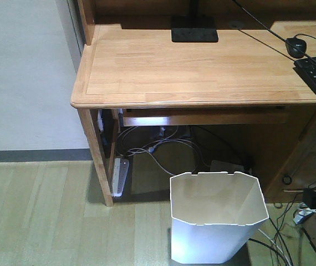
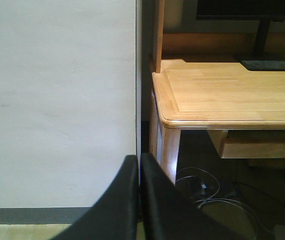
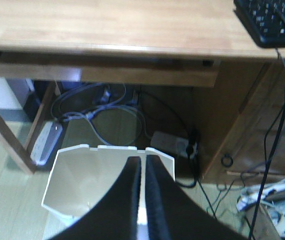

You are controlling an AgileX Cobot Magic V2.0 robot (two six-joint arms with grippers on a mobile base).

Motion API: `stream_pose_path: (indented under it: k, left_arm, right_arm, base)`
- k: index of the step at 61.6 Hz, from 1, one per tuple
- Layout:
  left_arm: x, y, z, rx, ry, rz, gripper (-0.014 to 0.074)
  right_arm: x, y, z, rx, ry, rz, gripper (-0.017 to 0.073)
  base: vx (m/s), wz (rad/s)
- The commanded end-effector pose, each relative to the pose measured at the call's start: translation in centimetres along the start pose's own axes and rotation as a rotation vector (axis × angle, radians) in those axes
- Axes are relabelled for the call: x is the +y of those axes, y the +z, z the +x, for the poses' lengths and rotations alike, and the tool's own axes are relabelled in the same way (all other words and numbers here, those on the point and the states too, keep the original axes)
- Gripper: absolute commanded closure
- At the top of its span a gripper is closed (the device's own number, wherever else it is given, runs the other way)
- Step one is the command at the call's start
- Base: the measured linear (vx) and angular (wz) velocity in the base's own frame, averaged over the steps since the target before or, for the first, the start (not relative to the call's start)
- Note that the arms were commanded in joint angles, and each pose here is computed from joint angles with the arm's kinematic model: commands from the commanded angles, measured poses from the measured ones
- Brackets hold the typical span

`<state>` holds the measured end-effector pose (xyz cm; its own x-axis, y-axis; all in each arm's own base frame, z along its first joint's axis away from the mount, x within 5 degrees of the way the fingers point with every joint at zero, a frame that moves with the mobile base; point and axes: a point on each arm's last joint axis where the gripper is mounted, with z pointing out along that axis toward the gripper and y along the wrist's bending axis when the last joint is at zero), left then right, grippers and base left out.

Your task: Move trash bin to bedside with robot

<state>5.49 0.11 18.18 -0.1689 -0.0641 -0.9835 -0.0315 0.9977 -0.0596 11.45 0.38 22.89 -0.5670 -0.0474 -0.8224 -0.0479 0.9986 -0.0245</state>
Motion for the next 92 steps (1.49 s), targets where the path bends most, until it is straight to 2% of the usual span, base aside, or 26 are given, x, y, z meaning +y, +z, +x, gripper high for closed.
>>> stream_pose_path:
  k: [1,17,27,34,49,67,81,88,92]
  left_arm:
    - [0.0,0.2,0.3,-0.050,-0.012,0.005,0.0599]
    - [0.0,0.2,0.3,-0.050,-0.012,0.005,0.0599]
    - [0.0,0.2,0.3,-0.050,-0.012,0.005,0.0599]
    - [0.0,0.2,0.3,-0.050,-0.012,0.005,0.0599]
    - [0.0,0.2,0.3,-0.050,-0.012,0.005,0.0599]
    - [0.0,0.2,0.3,-0.050,-0.012,0.005,0.0599]
    - [0.0,0.2,0.3,-0.050,-0.012,0.005,0.0599]
    - [0.0,0.2,0.3,-0.050,-0.012,0.005,0.0599]
    - [0.0,0.2,0.3,-0.050,-0.012,0.005,0.0599]
  right_arm:
    - [-0.1,-0.3,-1.4,-0.058,-0.021,0.008,0.0449]
    - [-0.1,-0.3,-0.8,0.002,-0.019,0.007,0.0130]
    - [-0.1,-0.3,-0.8,0.002,-0.019,0.008,0.0001]
    - [-0.1,-0.3,-0.9,-0.012,-0.023,0.009,-0.0010]
    - [-0.1,-0.2,-0.8,0.010,0.038,0.009,0.0007]
    - [-0.7,3.1,-3.1,0.233,0.067,0.062,0.0008]
    - [-0.8,7.5,-3.6,0.419,0.041,0.073,0.0008]
    - [-0.9,9.2,-3.9,0.467,0.036,0.078,0.0008]
    - [-1.8,9.9,-4.2,0.480,0.063,0.104,0.0008]
  base:
    - [0.00,0.00]
    - [0.00,0.00]
    - [0.00,0.00]
    - [0.00,0.00]
    - [0.00,0.00]
    - [0.00,0.00]
    - [0.00,0.00]
    - [0.00,0.00]
    - [0.00,0.00]
